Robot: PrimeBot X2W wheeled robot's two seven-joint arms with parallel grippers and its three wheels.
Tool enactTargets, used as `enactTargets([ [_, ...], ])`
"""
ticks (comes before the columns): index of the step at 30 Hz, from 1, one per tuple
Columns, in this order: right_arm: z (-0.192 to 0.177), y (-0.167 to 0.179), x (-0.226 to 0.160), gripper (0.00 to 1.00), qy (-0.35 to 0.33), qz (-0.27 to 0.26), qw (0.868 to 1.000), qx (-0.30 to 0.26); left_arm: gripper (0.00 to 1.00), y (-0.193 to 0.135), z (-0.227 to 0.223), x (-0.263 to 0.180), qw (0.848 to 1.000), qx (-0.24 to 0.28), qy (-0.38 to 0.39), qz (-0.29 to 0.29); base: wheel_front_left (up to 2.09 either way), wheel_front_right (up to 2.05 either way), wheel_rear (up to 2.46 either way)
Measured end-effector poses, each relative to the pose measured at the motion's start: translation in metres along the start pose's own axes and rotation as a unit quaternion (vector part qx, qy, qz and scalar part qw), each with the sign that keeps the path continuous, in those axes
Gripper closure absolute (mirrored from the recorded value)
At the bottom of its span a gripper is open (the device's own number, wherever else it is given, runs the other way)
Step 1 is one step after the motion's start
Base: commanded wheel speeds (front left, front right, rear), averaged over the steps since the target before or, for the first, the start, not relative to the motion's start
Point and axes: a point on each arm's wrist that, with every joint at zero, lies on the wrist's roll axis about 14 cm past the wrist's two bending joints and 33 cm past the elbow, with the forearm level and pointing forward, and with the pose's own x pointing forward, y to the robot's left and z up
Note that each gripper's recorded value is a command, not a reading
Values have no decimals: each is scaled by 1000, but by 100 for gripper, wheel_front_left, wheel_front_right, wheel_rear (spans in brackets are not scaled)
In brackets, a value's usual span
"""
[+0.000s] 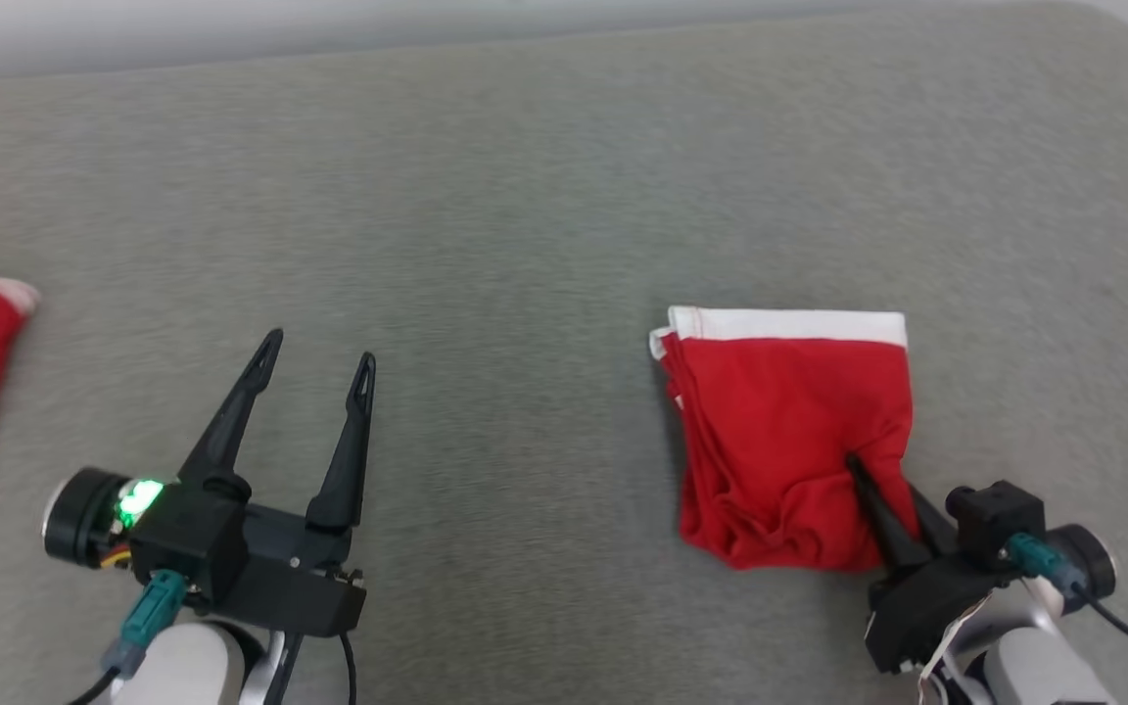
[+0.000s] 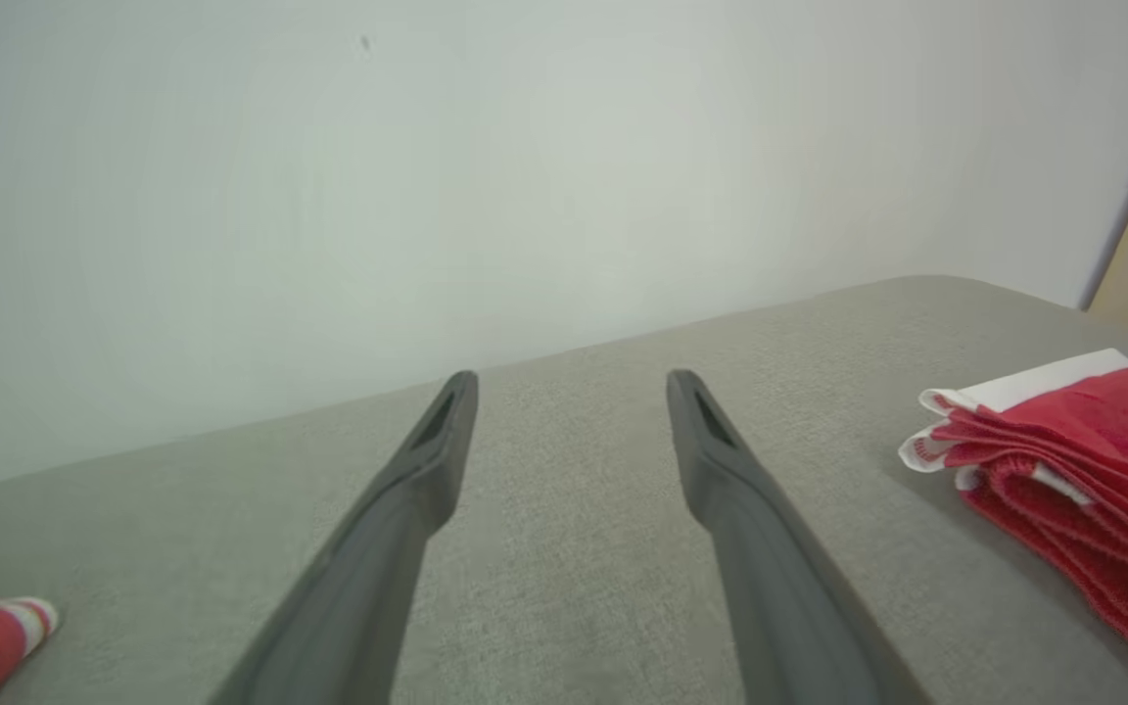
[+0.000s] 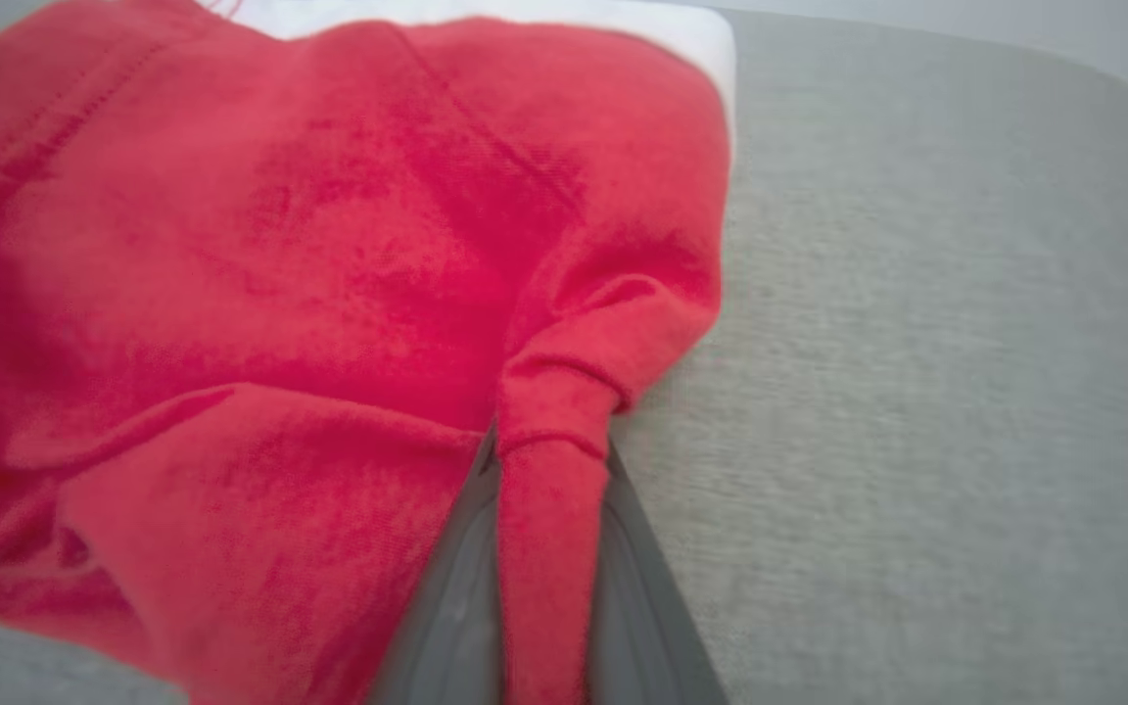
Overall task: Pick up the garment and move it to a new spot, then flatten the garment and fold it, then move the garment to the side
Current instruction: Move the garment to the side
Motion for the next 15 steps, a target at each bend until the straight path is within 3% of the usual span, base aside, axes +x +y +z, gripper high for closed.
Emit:
enactTargets([
  [7, -5, -82, -23, 100, 7, -99, 994, -39, 0, -63, -7, 39, 994, -29, -14, -103, 0, 0, 0],
  [15, 16, -186, -28, 100, 29, -185, 975, -123, 0, -113, -20, 62, 982, -67, -25, -176, 0, 0, 0],
])
